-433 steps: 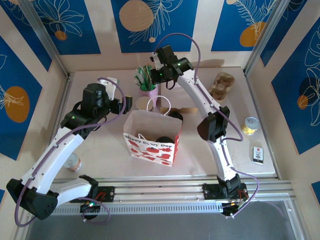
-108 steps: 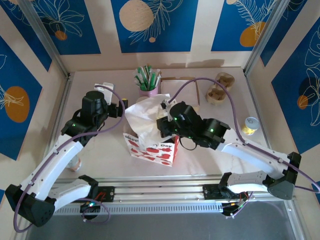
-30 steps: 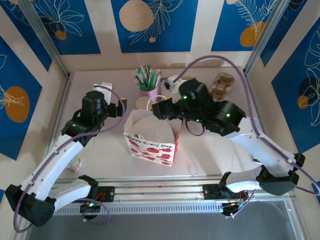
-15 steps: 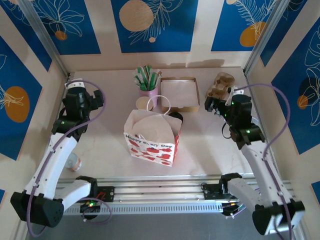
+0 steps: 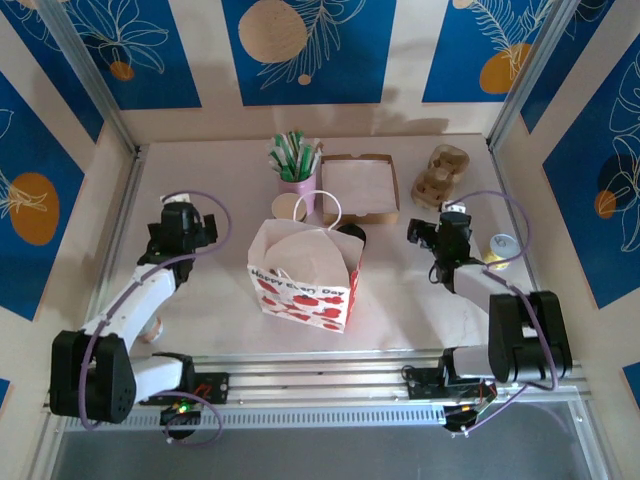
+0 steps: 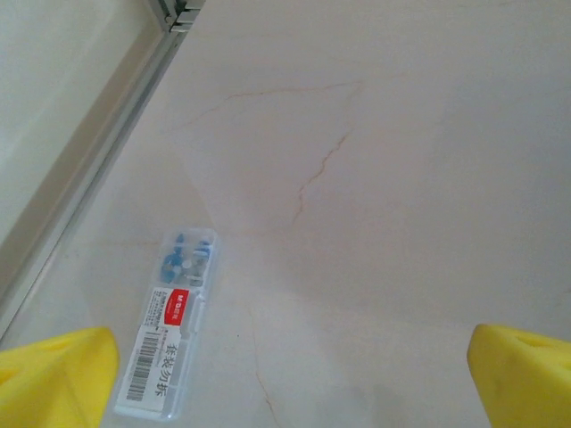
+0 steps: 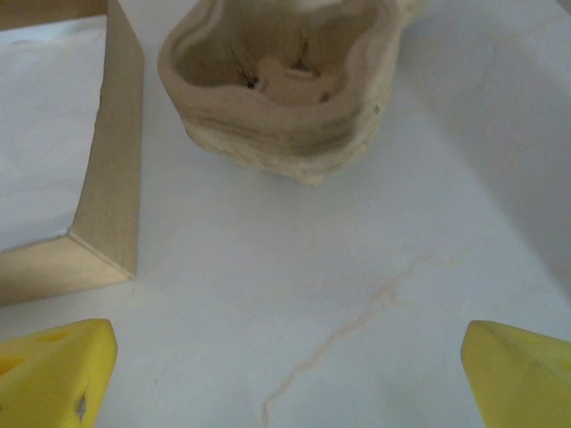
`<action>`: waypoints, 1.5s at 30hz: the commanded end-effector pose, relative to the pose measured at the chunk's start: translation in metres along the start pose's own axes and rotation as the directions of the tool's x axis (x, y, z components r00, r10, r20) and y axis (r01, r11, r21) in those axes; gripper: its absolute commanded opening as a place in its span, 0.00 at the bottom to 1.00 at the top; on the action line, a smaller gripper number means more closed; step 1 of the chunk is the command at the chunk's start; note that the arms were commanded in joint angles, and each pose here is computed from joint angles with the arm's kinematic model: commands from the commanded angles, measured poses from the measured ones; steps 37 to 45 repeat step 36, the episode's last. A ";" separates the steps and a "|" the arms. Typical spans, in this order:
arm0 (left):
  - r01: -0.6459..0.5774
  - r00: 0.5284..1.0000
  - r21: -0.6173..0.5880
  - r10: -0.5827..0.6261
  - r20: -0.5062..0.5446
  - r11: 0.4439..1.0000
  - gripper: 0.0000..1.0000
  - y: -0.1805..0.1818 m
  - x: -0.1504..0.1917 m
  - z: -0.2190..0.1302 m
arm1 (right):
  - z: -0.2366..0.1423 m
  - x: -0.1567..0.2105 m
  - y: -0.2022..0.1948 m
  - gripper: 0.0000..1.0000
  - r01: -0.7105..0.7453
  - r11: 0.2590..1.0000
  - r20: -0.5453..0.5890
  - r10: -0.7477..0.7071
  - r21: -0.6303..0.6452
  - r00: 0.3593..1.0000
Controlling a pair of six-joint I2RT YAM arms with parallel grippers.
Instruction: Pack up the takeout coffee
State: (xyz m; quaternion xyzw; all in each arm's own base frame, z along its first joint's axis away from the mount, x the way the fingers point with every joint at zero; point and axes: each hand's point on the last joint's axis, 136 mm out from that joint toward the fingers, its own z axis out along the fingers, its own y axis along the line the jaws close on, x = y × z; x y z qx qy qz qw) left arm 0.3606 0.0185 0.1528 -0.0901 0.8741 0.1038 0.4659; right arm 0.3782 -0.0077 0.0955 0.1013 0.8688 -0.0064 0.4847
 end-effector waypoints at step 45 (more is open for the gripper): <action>-0.118 0.955 0.154 0.069 0.289 0.981 1.00 -0.039 0.032 0.051 | 0.014 -0.005 0.018 0.99 0.070 0.991 0.186 -0.047 -0.116 0.981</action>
